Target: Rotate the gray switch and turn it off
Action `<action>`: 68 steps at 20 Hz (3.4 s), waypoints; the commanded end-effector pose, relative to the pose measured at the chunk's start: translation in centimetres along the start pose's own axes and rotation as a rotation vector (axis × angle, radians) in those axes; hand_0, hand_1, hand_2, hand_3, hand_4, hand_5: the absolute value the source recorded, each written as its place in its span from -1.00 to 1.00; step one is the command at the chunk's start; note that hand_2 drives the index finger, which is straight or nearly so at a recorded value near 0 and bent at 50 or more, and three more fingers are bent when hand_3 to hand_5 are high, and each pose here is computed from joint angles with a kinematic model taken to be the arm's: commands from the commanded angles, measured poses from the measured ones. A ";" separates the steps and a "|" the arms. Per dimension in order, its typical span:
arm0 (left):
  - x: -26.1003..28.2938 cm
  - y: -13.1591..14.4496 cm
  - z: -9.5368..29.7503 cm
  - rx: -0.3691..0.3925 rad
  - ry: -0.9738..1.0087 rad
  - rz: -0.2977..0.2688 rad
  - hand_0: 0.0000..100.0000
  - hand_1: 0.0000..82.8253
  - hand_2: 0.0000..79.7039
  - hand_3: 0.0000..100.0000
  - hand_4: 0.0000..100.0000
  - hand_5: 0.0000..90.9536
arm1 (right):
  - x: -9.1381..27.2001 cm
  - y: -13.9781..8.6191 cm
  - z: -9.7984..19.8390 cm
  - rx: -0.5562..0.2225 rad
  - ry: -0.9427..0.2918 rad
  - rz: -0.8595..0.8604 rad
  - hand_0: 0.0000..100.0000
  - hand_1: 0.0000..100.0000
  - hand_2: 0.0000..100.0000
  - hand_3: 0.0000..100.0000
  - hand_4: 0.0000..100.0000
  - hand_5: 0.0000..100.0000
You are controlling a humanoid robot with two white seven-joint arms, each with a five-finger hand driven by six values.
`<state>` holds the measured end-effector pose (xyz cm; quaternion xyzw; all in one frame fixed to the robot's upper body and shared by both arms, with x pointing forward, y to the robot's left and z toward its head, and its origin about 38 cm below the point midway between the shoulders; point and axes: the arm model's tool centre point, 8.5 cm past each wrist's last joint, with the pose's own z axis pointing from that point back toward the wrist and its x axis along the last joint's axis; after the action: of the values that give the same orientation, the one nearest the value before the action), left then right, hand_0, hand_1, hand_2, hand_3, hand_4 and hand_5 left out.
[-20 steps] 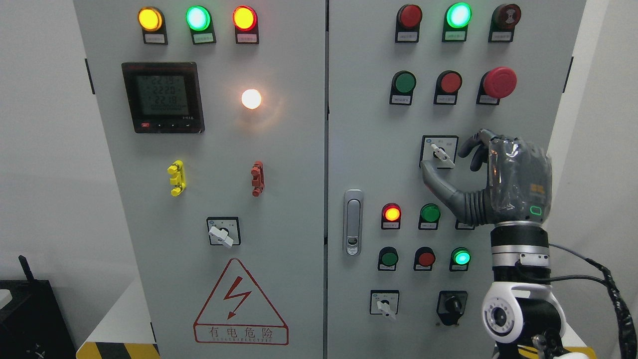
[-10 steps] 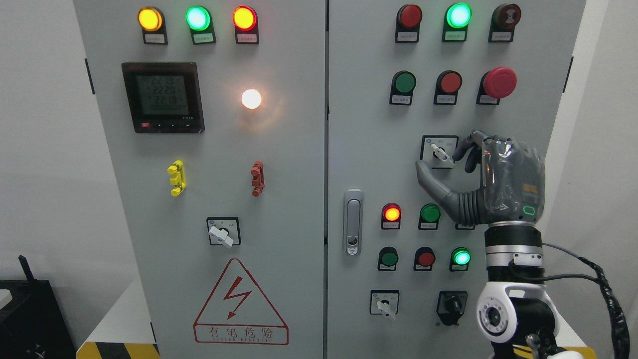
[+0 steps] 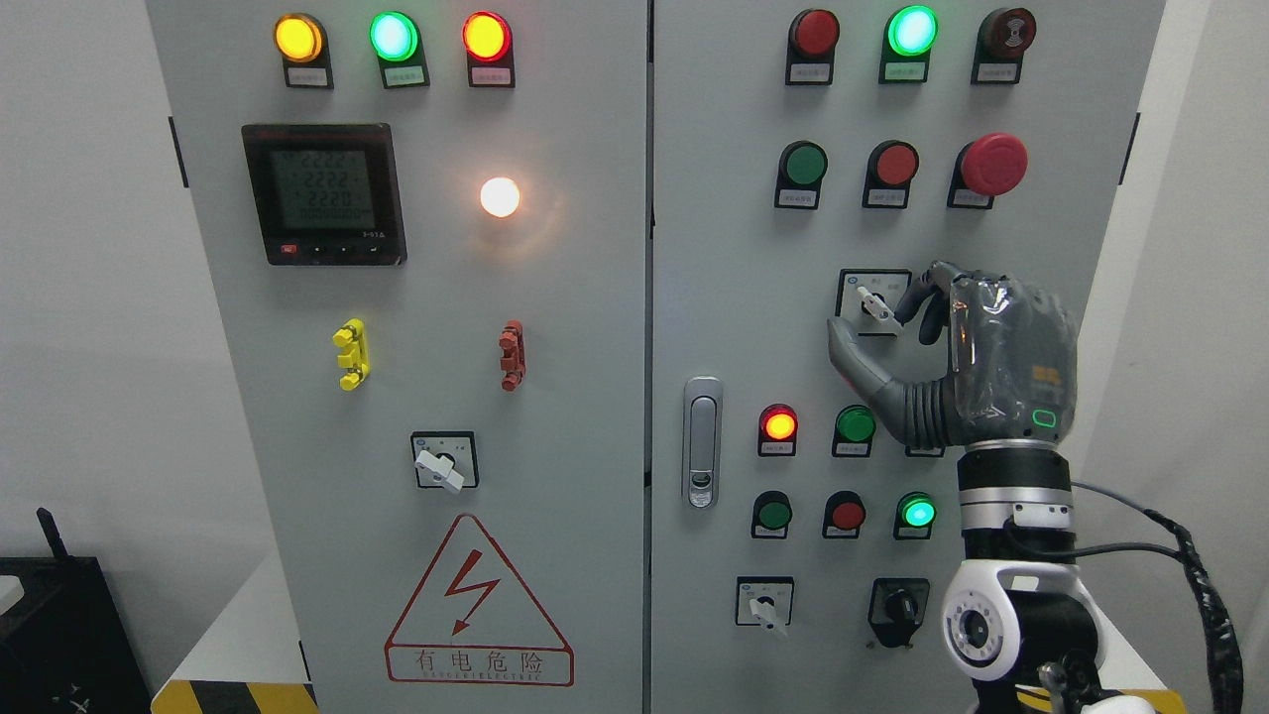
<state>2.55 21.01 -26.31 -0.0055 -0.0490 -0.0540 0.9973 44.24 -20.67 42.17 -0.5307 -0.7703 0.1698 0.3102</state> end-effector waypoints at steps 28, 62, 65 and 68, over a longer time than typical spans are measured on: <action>0.0 0.0 0.0 0.002 0.000 0.032 -0.76 -0.06 -1.00 -1.00 -1.00 -1.00 | -1.2 0.3 -0.8 0.010 0.014 0.036 -0.54 -0.35 0.35 0.79 0.60 0.89; 0.0 0.0 0.0 0.002 0.000 0.032 -0.76 -0.06 -1.00 -1.00 -1.00 -1.00 | -0.9 0.3 -1.1 0.008 0.007 0.034 -0.08 -0.41 0.44 0.89 0.63 0.91; 0.0 0.0 0.0 0.002 0.000 0.032 -0.76 -0.06 -1.00 -1.00 -1.00 -1.00 | -0.9 0.4 -1.0 0.010 0.008 0.032 -0.05 -0.41 0.45 0.89 0.63 0.91; 0.0 0.0 0.0 0.002 0.000 0.032 -0.76 -0.06 -1.00 -1.00 -1.00 -1.00 | -0.9 0.5 -1.0 0.013 0.010 0.033 -0.03 -0.42 0.46 0.91 0.64 0.91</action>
<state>2.55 21.00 -26.31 -0.0056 -0.0490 -0.0540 0.9973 45.35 -20.79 42.44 -0.5333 -0.7655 0.1715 0.3165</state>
